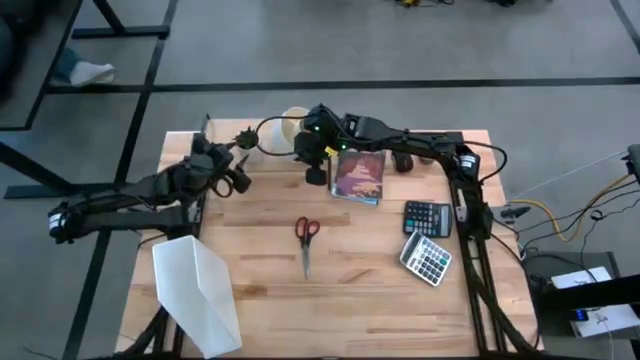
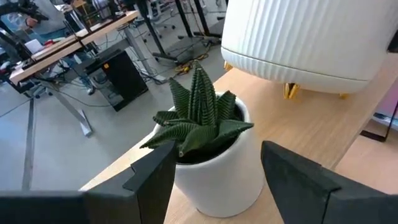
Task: Stock shelves
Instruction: Put the white pen organizer on the shelf
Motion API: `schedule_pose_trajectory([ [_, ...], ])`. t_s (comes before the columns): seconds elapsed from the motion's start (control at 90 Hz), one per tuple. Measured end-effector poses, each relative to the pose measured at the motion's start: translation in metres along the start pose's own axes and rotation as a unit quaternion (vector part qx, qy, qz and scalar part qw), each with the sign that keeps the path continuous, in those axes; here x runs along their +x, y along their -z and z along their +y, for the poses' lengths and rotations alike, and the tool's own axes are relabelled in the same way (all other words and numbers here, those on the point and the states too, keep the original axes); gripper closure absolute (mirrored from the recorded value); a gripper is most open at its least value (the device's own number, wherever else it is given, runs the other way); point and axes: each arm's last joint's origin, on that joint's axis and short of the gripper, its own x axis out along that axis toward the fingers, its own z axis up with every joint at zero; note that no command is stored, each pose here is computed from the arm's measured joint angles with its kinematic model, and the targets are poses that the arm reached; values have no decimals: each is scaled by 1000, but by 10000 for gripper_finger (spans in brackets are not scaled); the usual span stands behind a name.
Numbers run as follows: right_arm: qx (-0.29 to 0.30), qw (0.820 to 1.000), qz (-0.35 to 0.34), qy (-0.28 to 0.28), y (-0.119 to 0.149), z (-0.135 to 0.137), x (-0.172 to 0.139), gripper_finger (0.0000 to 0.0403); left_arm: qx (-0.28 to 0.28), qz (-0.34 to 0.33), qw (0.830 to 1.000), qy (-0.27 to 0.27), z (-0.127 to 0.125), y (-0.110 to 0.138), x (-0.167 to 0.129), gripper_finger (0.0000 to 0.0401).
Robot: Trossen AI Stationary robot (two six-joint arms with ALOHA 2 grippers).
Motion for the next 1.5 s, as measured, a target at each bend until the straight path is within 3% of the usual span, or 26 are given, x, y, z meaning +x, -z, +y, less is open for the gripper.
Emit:
schedule_pose_trajectory([
  [0.444,-6,1000,-10,3,-2,-1,0,310,0,0,1000,0,0,0,0,182],
  [0.944,-30,997,-65,26,-15,-4,-1,246,1,3,1000,0,0,1,0,182],
  [1.111,-57,996,-62,22,-28,0,-20,238,8,13,1000,1,0,3,0,182],
  [1.233,-76,997,-24,2,-30,5,-41,242,12,23,1000,8,-1,5,0,182],
  [1.5,-63,994,81,-27,-16,12,-76,282,23,13,992,120,-10,4,2,182],
])
